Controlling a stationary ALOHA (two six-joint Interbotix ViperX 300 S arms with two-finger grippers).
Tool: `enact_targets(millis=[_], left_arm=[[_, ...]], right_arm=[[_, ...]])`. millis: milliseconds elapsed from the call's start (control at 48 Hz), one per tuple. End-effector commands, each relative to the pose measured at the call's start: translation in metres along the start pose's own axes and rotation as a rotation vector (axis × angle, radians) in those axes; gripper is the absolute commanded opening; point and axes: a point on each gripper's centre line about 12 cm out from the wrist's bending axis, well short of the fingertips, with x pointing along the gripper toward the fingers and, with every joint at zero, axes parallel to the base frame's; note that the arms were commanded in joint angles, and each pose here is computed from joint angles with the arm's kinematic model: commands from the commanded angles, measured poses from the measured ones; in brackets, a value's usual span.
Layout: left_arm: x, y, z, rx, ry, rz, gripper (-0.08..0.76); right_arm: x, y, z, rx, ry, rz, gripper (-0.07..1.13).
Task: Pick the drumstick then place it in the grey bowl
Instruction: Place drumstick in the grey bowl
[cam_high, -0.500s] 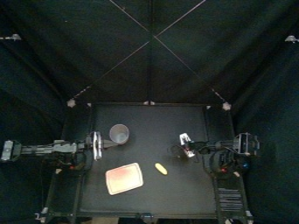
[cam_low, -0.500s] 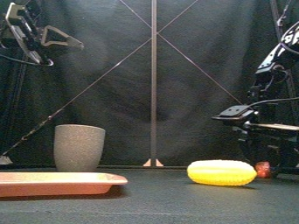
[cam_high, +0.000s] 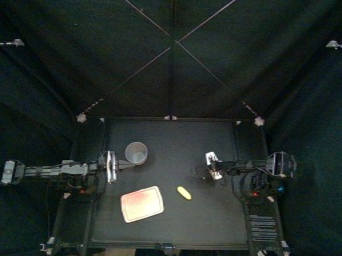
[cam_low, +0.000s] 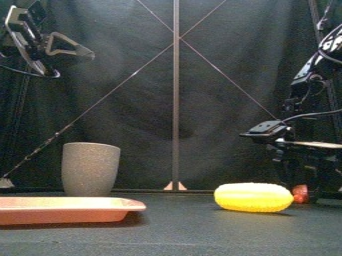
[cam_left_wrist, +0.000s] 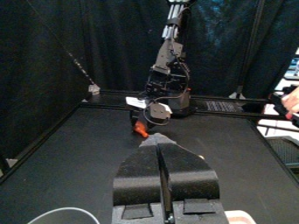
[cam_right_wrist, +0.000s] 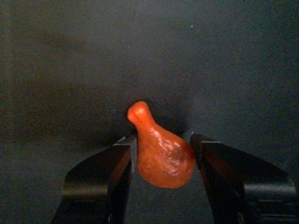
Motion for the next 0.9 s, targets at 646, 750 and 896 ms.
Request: enact_targets(millis=[646,750,896], left_arm=[[0.001,0.003,0.012,0.022,-0.084,0.013,0.017],[0.001,0.004,0.014,0.033,-0.092,0.018,0.017],[0.001,0.005,0.014,0.039,-0.092,0.020,0.017]], right_arm=[[-0.110,-0.099,0.126,0.164,-0.633,-0.259,0.51],[-0.117,-0.120,0.160,0.165,-0.747,-0.301,0.51],[-0.110,-0.146,0.200,0.170,-0.818,-0.330,0.51]])
